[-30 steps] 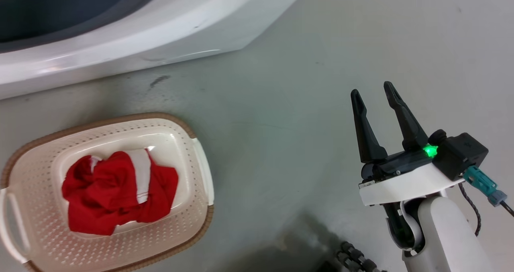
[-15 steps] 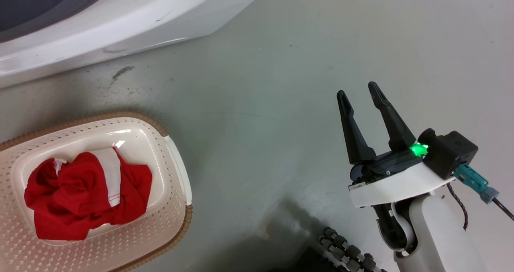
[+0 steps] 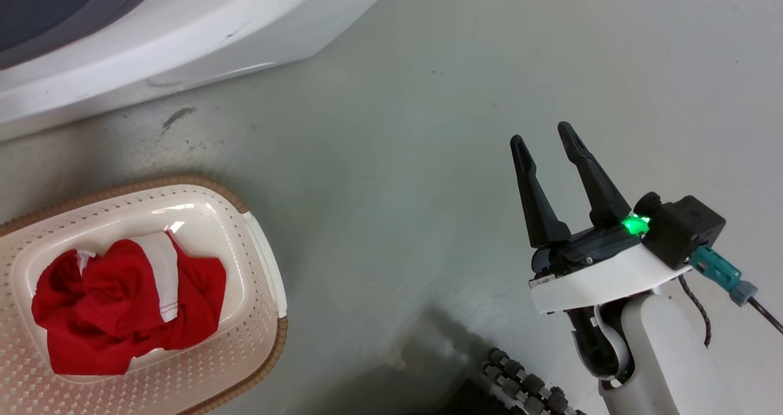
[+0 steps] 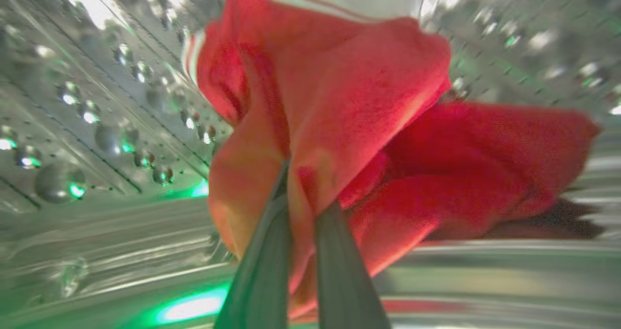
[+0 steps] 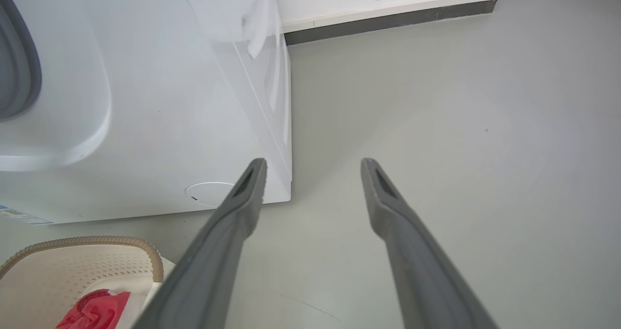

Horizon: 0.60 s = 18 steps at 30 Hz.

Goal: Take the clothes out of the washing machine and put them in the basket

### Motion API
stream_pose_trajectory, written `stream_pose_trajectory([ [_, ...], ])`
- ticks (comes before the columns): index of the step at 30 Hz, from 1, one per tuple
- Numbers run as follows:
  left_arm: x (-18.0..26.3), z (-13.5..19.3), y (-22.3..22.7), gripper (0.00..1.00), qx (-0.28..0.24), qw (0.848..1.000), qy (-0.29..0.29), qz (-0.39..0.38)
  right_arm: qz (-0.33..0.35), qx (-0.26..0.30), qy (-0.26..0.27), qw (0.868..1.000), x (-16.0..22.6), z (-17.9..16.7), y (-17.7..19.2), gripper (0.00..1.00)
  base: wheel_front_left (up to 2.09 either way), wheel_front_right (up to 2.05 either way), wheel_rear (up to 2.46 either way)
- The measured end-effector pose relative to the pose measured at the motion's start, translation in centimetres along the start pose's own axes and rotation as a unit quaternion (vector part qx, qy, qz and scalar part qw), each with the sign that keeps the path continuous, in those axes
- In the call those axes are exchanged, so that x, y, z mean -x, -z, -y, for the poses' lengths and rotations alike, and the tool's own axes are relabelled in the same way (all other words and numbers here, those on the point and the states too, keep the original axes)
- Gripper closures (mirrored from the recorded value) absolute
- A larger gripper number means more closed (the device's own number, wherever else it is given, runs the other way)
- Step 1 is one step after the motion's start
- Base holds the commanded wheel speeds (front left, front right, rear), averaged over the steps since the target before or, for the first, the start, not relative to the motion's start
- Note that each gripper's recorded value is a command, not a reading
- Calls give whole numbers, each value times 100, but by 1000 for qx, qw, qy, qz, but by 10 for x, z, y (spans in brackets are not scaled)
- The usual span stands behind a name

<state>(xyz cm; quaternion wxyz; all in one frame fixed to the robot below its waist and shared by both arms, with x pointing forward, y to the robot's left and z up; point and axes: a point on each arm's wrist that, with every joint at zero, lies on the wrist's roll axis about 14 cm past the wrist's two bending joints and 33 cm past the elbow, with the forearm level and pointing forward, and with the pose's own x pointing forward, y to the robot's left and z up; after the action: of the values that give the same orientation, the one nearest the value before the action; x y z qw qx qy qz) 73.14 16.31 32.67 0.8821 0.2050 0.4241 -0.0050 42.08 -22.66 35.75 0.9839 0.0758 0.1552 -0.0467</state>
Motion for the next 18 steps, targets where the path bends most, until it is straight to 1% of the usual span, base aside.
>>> stream_pose_trajectory([
  [3,10,-1,-13,100,4,999,-2,52,8,2,1,1000,1,1,-6,0,0,0,0],
  [7,27,-3,-34,100,6,991,-8,133,21,6,3,1000,3,3,-16,0,0,0,0],
  [11,48,-4,-51,100,25,978,-6,208,35,12,6,999,7,5,-26,0,0,0,0],
  [14,63,-2,-55,100,41,967,-1,250,47,17,8,999,12,6,-35,0,0,0,0],
  [18,87,-8,-60,100,67,951,5,302,62,20,12,998,24,7,-46,0,0,0,0],
])
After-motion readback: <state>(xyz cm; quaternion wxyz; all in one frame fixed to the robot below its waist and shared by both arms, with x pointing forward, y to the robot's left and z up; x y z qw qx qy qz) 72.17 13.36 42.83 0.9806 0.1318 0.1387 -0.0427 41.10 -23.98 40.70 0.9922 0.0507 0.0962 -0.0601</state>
